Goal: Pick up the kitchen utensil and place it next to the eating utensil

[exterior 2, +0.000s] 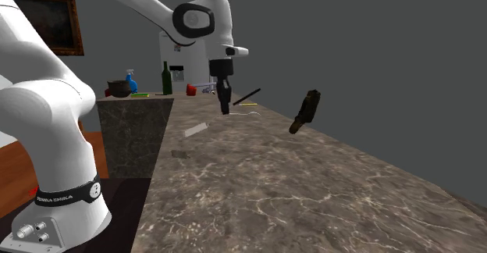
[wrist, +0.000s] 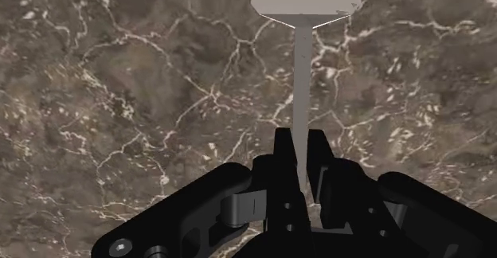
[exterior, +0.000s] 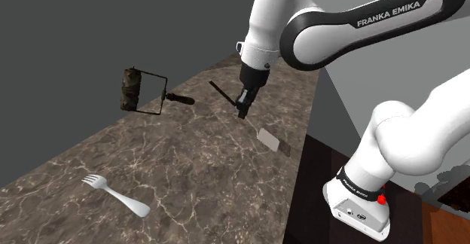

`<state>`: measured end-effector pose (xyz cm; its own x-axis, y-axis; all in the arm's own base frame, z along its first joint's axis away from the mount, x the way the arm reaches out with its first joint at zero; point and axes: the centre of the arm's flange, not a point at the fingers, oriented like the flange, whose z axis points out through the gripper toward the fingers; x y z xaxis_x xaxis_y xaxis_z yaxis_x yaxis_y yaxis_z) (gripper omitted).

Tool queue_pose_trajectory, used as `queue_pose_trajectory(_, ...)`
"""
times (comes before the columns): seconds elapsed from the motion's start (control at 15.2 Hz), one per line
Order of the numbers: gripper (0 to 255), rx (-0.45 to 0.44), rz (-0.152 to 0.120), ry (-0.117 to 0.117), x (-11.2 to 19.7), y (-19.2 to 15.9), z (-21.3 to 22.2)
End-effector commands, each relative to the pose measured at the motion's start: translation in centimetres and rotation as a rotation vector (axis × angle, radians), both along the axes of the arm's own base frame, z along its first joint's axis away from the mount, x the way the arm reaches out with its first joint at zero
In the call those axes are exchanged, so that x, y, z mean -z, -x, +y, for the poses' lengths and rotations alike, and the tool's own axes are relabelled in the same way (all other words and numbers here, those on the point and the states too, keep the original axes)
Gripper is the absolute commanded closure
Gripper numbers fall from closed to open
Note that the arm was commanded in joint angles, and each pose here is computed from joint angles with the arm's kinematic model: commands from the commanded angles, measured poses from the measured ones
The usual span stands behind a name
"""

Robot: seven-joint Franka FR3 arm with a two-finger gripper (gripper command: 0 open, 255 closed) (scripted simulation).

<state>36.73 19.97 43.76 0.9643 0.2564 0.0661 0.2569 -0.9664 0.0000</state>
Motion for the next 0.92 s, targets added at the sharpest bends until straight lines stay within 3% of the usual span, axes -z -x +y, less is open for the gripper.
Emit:
queue_pose_trajectory(0.0,255,0.001,0.0,-0.001,0.1,0.6,2.6)
queue_pose_trajectory(0.86,255,0.001,0.0,-0.001,0.1,3.1,19.6)
